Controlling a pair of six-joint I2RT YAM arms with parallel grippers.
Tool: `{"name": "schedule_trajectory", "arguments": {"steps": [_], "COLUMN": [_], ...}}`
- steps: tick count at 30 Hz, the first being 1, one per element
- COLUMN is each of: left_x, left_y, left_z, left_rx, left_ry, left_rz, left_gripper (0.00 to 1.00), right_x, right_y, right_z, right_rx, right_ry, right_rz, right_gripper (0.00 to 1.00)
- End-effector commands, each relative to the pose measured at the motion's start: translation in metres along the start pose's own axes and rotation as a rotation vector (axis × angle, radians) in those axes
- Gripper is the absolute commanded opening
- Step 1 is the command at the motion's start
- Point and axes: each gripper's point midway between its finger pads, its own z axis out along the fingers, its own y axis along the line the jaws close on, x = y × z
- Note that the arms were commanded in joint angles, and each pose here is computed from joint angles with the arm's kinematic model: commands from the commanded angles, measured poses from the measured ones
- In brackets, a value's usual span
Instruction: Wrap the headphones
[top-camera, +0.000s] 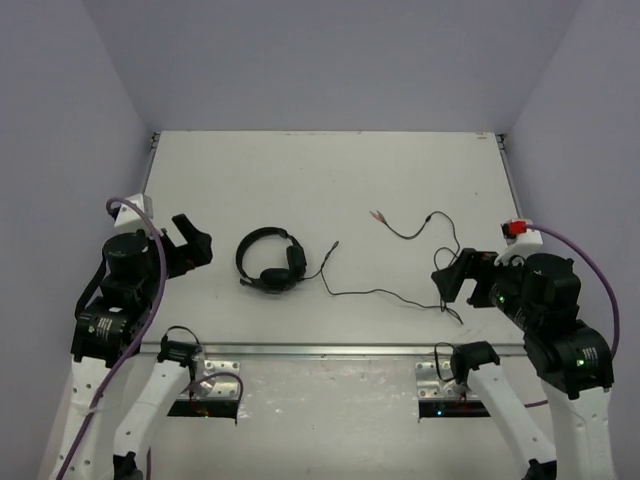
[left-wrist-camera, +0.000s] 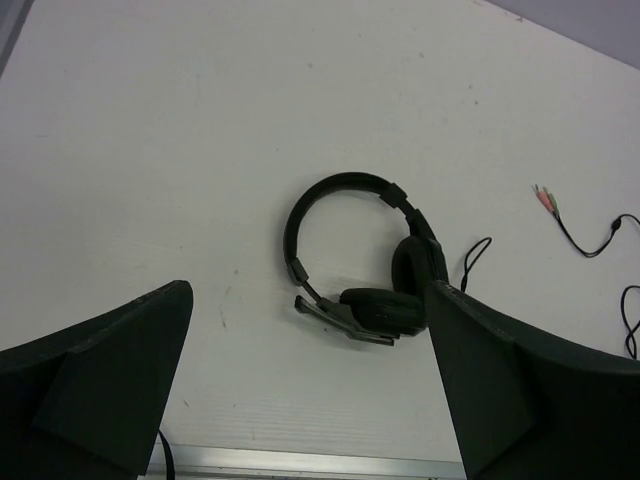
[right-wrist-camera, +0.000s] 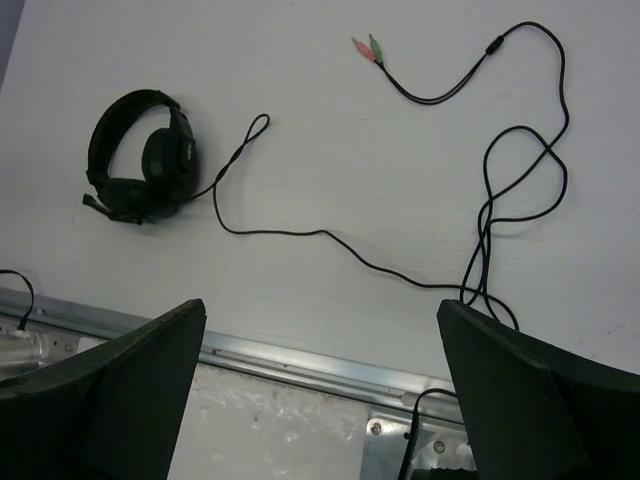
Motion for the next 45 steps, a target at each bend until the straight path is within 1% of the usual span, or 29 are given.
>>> {"name": "schedule_trajectory", "arguments": {"steps": [1,3,5,6,7,8,9,10,11,12,13,15,16,19,21,24,26,28,29,30,31,33,36,37,39,40,42,43,45], "left_x": [-0.018,-0.025,-0.019,-0.022,-0.012,-0.007,-0.001,0.011,0.02,0.028,0.045,0.056,0.071,0.095,0.1,0.123,0.132,0.152,0.159,0.169,0.171,0.17,0.165,0.163,0.161,0.156,0.147,0.132,0.11], "left_y": [-0.005,-0.017,-0.031,-0.037,-0.043,-0.05,-0.054,-0.057,-0.061,-0.06,-0.06,-0.053,-0.045,-0.032,-0.031,-0.026,-0.024,-0.015,-0.013,-0.01,-0.007,-0.006,-0.011,-0.014,-0.011,-0.011,-0.009,-0.017,-0.018], "left_z": [0.003,0.008,0.025,0.033,0.053,0.063,0.073,0.095,0.105,0.114,0.13,0.148,0.161,0.179,0.191,0.213,0.223,0.233,0.236,0.242,0.246,0.255,0.261,0.261,0.258,0.256,0.248,0.24,0.226], "left_rx": [0.004,0.059,0.119,0.143,0.152,0.183,0.198,0.199,0.205,0.19,0.173,0.138,0.1,0.052,0.045,0.03,0.029,0.007,-0.001,-0.011,-0.024,-0.046,-0.056,-0.05,-0.079,-0.089,-0.137,-0.137,-0.198], "left_ry": [-0.047,-0.066,-0.014,-0.011,0.068,0.114,0.157,0.249,0.3,0.341,0.412,0.446,0.502,0.592,0.594,0.671,0.685,0.744,0.768,0.799,0.797,0.792,0.771,0.76,0.748,0.737,0.714,0.667,0.592], "left_rz": [-0.015,-0.007,0.014,0.031,0.04,0.059,0.081,0.108,0.128,0.141,0.156,0.182,0.197,0.235,0.24,0.254,0.271,0.281,0.285,0.29,0.297,0.299,0.311,0.314,0.311,0.304,0.296,0.305,0.322], "left_gripper": [1.0,1.0,1.0,1.0,1.0,1.0,1.0,1.0,1.0,1.0,1.0,1.0,1.0,1.0,1.0,1.0,0.99,0.97,0.91,0.9,0.89,0.83,0.5,0.33,0.17,0.0,0.0,0.0,0.0], "right_x": [-0.018,-0.018,-0.017,-0.016,-0.021,-0.014,-0.018,-0.017,-0.017,-0.017,-0.019,-0.021,-0.024,-0.027,-0.027,-0.023,-0.018,-0.017,-0.017,-0.015,-0.015,-0.013,-0.009,-0.008,-0.006,-0.008,-0.005,-0.008,0.004], "right_y": [0.003,0.007,0.022,0.029,0.039,0.049,0.054,0.056,0.056,0.058,0.059,0.061,0.065,0.072,0.076,0.084,0.087,0.089,0.089,0.089,0.089,0.088,0.089,0.088,0.087,0.088,0.087,0.09,0.093], "right_z": [-0.008,-0.009,-0.008,-0.01,-0.009,-0.007,-0.006,-0.004,-0.002,-0.001,0.002,0.005,0.004,0.003,0.003,0.003,0.004,0.005,0.005,0.006,0.006,0.008,0.009,0.01,0.012,0.013,0.02,0.022,0.033], "right_rx": [-0.003,-0.031,-0.122,-0.17,-0.227,-0.298,-0.33,-0.342,-0.346,-0.354,-0.359,-0.371,-0.394,-0.442,-0.469,-0.533,-0.559,-0.576,-0.581,-0.58,-0.581,-0.585,-0.598,-0.595,-0.592,-0.596,-0.606,-0.625,-0.67], "right_ry": [-0.074,-0.087,-0.094,-0.105,-0.129,-0.109,-0.128,-0.122,-0.118,-0.114,-0.119,-0.126,-0.143,-0.16,-0.167,-0.164,-0.155,-0.156,-0.161,-0.158,-0.162,-0.167,-0.163,-0.158,-0.155,-0.165,-0.158,-0.177,-0.136], "right_rz": [-0.02,-0.022,-0.033,-0.043,-0.061,-0.076,-0.086,-0.092,-0.093,-0.094,-0.095,-0.092,-0.101,-0.115,-0.122,-0.129,-0.124,-0.123,-0.125,-0.121,-0.124,-0.119,-0.121,-0.12,-0.125,-0.128,-0.115,-0.122,-0.09], "right_gripper": [0.99,0.99,0.99,0.99,0.99,0.99,0.99,0.99,0.99,0.99,0.99,0.99,0.99,0.99,0.99,0.99,0.99,0.99,0.99,0.99,0.99,0.99,0.99,0.99,0.99,0.99,0.99,0.99,0.99]}}
